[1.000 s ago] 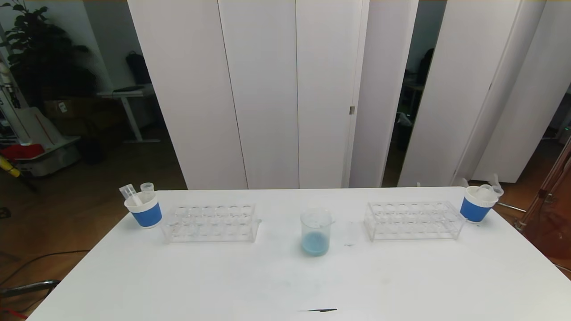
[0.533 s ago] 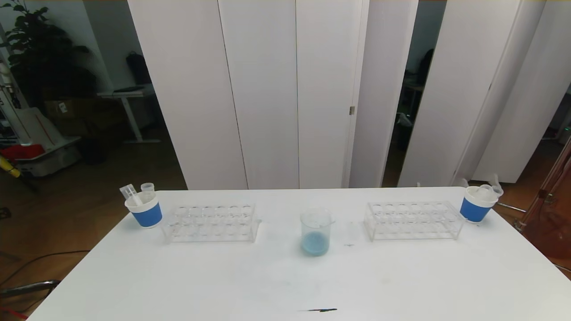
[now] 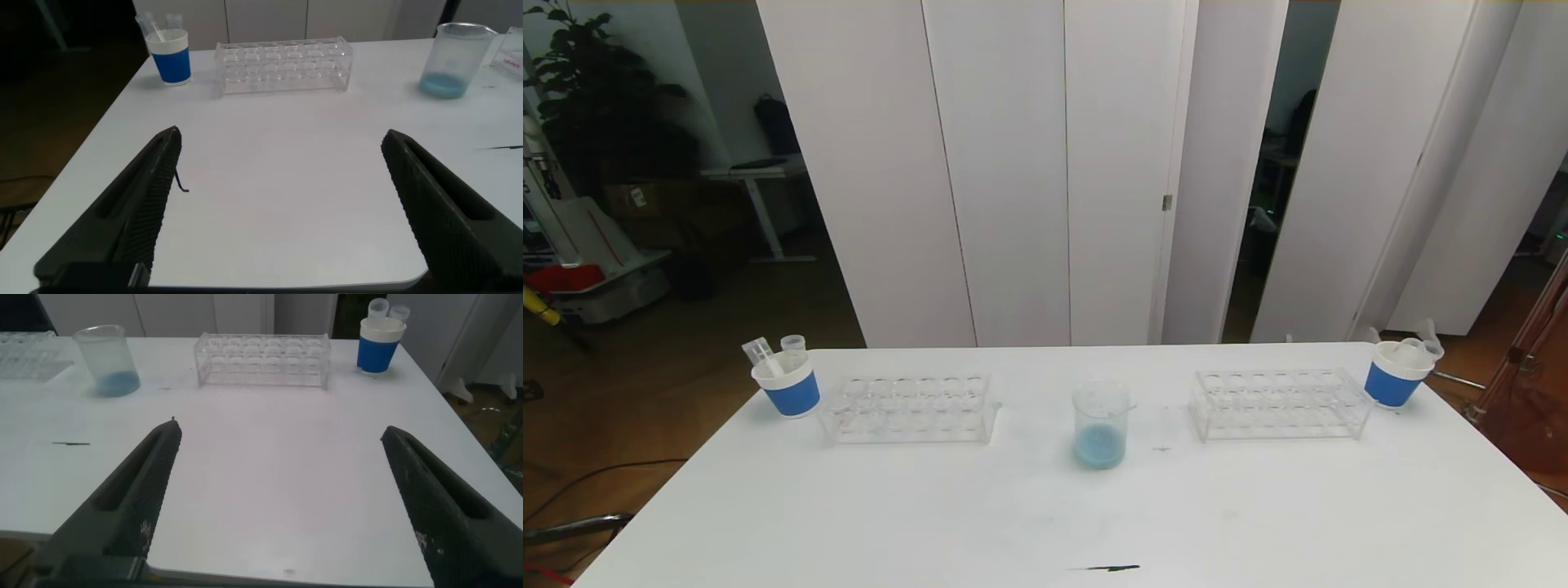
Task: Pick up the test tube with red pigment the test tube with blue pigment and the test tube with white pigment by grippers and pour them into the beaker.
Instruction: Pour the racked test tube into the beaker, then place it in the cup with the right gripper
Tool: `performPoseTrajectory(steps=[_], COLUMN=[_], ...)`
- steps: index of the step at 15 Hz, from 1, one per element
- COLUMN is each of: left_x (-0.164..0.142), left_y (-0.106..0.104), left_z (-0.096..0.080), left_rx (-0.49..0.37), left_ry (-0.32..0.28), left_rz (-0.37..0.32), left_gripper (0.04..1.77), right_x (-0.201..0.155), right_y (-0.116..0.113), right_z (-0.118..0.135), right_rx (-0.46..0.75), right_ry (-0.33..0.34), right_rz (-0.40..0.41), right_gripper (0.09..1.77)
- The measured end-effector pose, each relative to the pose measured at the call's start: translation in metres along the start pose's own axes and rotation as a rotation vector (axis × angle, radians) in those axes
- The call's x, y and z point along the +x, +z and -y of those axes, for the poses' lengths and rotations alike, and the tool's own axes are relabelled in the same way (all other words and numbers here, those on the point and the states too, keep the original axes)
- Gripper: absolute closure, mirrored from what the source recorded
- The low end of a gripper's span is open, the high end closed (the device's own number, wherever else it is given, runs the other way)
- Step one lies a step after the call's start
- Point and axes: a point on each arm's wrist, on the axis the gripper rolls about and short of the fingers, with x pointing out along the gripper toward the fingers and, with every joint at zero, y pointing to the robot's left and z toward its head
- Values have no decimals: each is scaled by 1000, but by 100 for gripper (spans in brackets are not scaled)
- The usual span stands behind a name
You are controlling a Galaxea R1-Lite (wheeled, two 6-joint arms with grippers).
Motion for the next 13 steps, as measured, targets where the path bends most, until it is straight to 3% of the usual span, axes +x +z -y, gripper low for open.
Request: performPoseTrajectory(steps=[4, 13], left_x=[0, 0], left_y=[0, 0], left_z=[0, 0], left_rx=[-1, -1], left_ry=[1, 1], left_rz=[0, 0], left_gripper=[6, 6], right_x=[-1, 0], right_y=[-5, -7], right_z=[2, 2], right_rx=[-15, -27], right_ry=[-81, -73], right_rz=[24, 46], right_gripper=[11, 11])
